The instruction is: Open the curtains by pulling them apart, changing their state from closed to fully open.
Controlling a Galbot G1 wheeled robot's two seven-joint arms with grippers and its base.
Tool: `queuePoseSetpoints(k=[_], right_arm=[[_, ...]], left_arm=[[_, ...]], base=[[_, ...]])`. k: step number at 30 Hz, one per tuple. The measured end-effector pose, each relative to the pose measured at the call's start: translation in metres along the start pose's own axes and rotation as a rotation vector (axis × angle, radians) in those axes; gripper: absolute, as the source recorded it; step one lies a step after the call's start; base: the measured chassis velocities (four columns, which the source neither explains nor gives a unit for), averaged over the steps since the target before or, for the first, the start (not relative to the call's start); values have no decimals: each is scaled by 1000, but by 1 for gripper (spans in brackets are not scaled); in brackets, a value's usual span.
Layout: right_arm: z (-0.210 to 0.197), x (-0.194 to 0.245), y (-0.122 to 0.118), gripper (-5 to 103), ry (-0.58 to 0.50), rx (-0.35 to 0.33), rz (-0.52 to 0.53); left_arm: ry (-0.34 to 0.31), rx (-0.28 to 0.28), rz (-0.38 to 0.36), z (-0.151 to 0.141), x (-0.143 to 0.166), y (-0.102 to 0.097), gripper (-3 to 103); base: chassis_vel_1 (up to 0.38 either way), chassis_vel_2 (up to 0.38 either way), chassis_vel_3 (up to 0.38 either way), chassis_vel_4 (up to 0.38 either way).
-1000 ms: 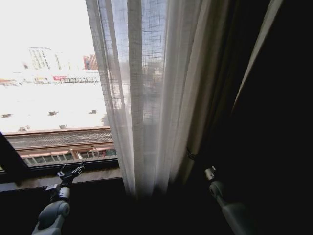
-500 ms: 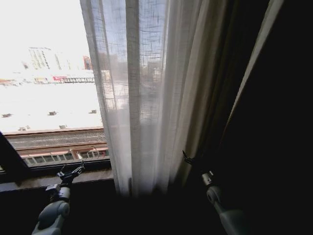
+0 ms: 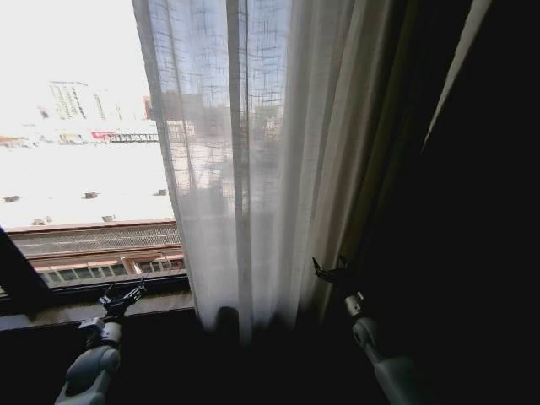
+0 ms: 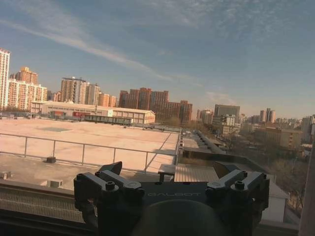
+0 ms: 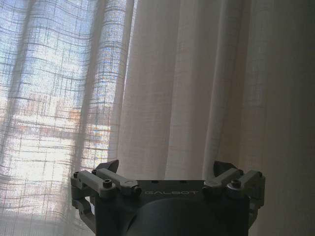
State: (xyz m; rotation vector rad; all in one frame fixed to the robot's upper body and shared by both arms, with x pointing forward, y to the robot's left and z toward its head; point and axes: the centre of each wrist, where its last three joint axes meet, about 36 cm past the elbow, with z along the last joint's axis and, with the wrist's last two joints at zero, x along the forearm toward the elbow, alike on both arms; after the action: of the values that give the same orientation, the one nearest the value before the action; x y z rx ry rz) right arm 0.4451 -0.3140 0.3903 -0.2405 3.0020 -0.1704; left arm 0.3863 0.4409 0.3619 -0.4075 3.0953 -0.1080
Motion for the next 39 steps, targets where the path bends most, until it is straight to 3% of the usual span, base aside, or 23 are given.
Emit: queuePoseSetpoints(k=[13, 16, 26, 39], right_arm=[[1, 2, 5, 100, -19, -17, -19], [3, 2, 4, 100, -13, 13, -37], [2, 2, 2, 100, -15, 21, -49], [2, 3, 2, 100, -13, 24, -66]], left_arm=[[0, 0, 0, 0, 0, 0, 100], [0, 0, 0, 0, 0, 0, 100], [0, 0, 0, 0, 0, 0, 100], [0, 0, 0, 0, 0, 0, 100]], base=[[0, 0, 0, 0], [0, 0, 0, 0], [0, 0, 0, 0], [173, 129, -162, -119]])
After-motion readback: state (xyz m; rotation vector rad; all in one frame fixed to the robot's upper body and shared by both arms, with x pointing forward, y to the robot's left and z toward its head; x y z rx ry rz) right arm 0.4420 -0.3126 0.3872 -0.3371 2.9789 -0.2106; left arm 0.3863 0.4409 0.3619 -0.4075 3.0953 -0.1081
